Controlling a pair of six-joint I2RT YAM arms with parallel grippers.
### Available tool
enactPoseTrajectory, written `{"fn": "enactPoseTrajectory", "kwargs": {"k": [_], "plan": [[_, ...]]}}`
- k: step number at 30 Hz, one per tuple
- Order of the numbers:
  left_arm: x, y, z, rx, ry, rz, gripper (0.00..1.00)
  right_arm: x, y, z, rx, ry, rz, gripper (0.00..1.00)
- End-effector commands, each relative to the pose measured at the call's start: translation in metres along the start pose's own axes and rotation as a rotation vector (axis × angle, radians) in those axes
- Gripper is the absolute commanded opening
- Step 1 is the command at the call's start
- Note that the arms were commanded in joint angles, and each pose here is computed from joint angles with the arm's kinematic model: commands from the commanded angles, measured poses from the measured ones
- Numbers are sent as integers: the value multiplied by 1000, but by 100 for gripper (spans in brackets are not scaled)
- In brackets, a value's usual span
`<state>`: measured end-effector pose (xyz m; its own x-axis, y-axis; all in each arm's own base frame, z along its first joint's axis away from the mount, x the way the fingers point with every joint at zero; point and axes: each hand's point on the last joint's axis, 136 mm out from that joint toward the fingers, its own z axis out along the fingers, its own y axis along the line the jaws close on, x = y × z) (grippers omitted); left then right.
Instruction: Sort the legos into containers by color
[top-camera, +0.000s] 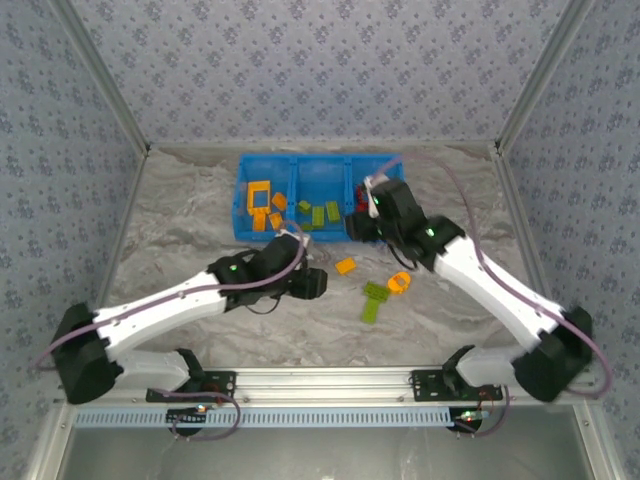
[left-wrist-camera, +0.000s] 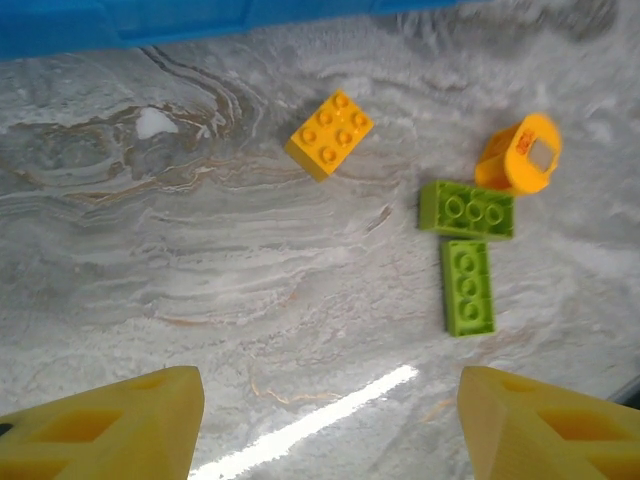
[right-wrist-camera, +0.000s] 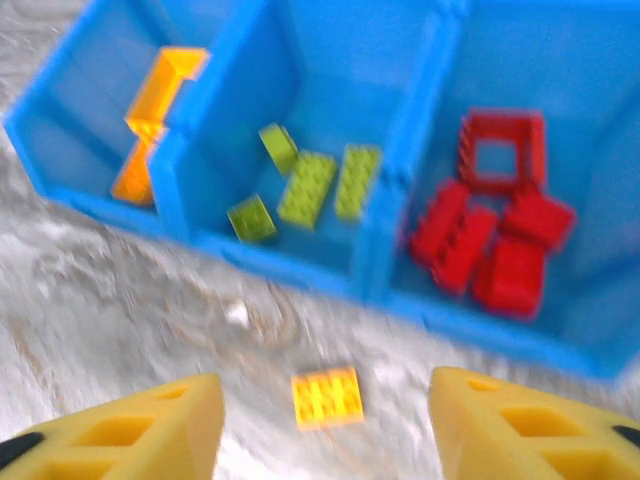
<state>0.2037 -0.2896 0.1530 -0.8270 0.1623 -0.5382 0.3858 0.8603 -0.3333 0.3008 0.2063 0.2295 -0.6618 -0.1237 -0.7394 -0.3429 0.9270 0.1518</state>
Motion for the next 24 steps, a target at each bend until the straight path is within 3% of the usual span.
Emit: {"fn": "enactPoseTrajectory", "kwargs": {"k": [1, 6, 12, 18, 24], "plan": [[-5, -16, 22, -4, 45, 165, 69, 55, -16, -21, 27, 59, 50, 67], [1, -20, 73, -55, 171, 371, 69, 100, -14, -52, -66, 117, 124, 73], [-8, -20, 117, -131, 236, 519, 70, 106, -4, -78, -166, 68, 194, 77], [-17, -13, 148, -177, 280, 542, 71, 103, 3, -81, -185, 50, 183, 77], [-25, -9, 155, -195, 263, 536, 71, 103, 9, -79, -185, 52, 162, 76]]}}
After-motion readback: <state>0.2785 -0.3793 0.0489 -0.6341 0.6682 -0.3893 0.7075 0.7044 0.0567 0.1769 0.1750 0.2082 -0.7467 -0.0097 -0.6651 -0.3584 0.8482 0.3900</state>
